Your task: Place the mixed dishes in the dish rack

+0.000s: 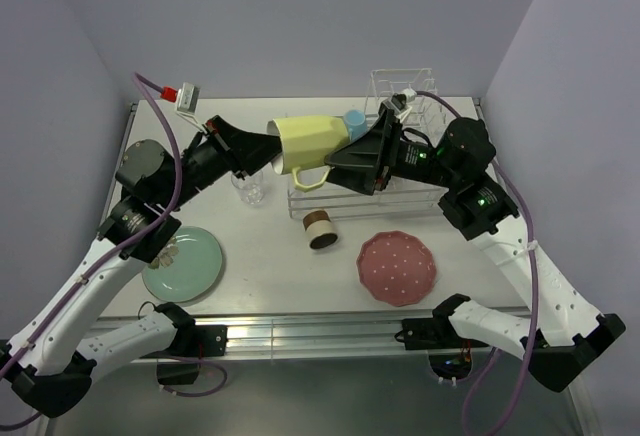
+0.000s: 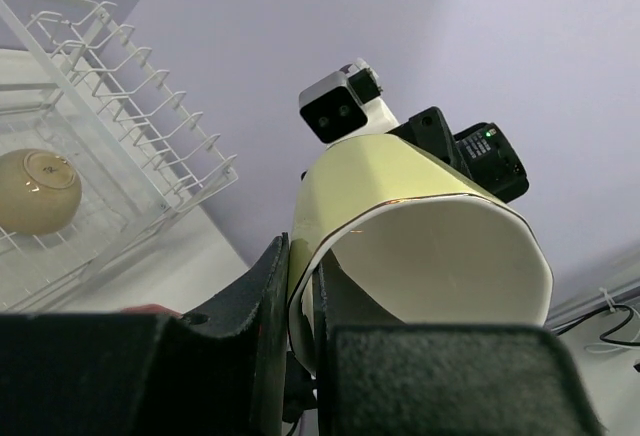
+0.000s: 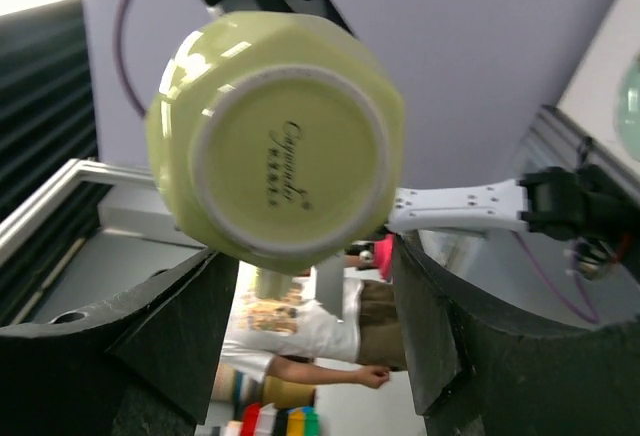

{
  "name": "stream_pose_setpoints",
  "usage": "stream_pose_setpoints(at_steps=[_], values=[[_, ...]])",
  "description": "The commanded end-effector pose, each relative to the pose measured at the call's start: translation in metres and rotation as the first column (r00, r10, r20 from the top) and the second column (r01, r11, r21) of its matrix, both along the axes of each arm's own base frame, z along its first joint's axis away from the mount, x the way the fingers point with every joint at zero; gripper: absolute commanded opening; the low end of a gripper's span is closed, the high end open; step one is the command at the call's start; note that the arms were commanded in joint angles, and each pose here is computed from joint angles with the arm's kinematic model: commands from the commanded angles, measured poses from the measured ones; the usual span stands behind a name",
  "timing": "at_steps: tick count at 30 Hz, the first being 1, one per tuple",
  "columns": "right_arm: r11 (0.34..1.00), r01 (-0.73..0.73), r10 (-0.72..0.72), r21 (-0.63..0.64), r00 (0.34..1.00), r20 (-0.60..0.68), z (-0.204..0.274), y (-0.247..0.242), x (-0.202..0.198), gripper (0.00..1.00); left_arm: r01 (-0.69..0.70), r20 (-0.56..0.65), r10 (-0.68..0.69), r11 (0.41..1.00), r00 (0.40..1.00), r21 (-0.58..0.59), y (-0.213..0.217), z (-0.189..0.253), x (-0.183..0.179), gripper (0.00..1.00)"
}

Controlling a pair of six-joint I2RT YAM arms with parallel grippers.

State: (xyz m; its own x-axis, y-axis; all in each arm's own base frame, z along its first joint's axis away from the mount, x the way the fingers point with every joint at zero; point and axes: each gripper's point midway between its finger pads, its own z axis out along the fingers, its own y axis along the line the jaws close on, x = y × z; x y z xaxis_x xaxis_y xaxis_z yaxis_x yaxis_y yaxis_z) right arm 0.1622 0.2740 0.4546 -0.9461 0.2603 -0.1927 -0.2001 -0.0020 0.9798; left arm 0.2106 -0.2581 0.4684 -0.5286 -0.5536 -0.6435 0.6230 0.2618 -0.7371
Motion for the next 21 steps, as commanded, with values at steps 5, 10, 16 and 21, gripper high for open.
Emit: stream_pose_setpoints(at_steps=[5, 10, 16, 21], values=[[0.973, -0.06, 0.04, 0.224, 0.995, 0.094, 0.063, 0.006, -0.015, 0.65, 0.028, 0.14, -0.005, 0.987, 0.99, -0.159, 0.008, 0.05, -0.013, 0.0], [0.97, -0.056, 0.031, 0.237, 0.994, 0.107, 0.076, 0.018, -0.019, 0.54, 0.014, 0.14, 0.008, 0.987, 0.99, -0.159, 0.007, 0.048, -0.008, 0.0], [0.967, 0.063, -0.086, 0.247, 0.993, 0.083, 0.071, 0.018, -0.005, 0.48, 0.0, 0.139, 0.02, 0.989, 0.99, -0.148, 0.004, 0.044, -0.006, 0.0], [0.961, 0.107, -0.126, 0.255, 0.99, 0.059, 0.068, 0.019, 0.004, 0.45, -0.01, 0.139, 0.028, 0.991, 0.99, -0.13, 0.003, 0.038, -0.005, 0.0]])
